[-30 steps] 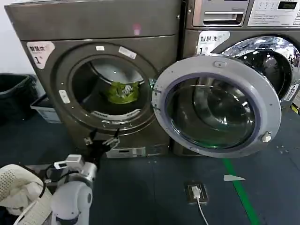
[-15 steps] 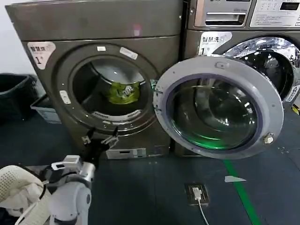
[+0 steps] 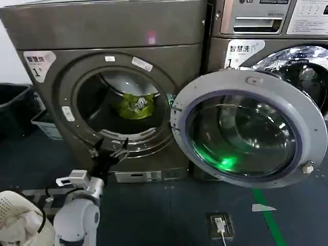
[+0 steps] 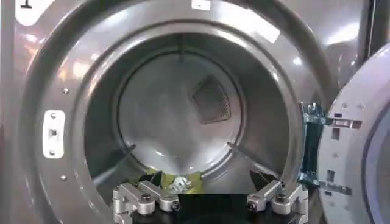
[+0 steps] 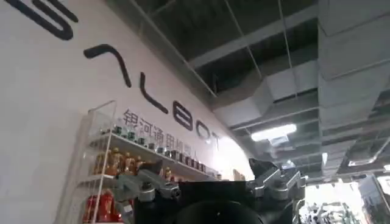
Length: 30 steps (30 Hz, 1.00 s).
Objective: Grasp the clothes from the dryer.
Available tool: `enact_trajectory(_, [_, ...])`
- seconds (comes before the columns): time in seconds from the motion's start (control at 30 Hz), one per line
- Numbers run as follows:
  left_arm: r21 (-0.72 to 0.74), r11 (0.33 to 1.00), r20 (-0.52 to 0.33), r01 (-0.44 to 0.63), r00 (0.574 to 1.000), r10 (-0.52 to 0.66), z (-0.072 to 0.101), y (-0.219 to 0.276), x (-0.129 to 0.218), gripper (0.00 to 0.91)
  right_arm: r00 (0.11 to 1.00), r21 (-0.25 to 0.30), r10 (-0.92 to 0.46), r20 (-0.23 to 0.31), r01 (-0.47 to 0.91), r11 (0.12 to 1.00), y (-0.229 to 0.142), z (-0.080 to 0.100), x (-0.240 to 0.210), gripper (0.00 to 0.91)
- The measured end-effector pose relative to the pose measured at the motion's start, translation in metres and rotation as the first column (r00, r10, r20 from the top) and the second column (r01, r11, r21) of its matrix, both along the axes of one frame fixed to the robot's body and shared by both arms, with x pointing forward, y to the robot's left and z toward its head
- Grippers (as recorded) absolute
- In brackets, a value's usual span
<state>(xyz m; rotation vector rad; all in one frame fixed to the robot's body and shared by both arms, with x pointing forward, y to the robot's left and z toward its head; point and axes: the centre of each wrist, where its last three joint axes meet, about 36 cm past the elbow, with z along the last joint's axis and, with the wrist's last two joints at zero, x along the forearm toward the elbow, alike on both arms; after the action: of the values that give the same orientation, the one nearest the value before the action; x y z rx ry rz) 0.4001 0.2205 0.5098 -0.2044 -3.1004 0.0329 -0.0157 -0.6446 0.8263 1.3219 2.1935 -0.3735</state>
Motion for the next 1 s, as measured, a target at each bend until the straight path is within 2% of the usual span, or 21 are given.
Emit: enact_trajectory(1.0, [0.003, 1.000, -0.006, 0.010, 1.000, -0.010, -0.0012, -0.0001, -0.0001, 0.907, 1.000, -0.003, -0.002, 0.001, 0.002, 1.000, 0.0016, 0.0007, -0.0030, 0.907])
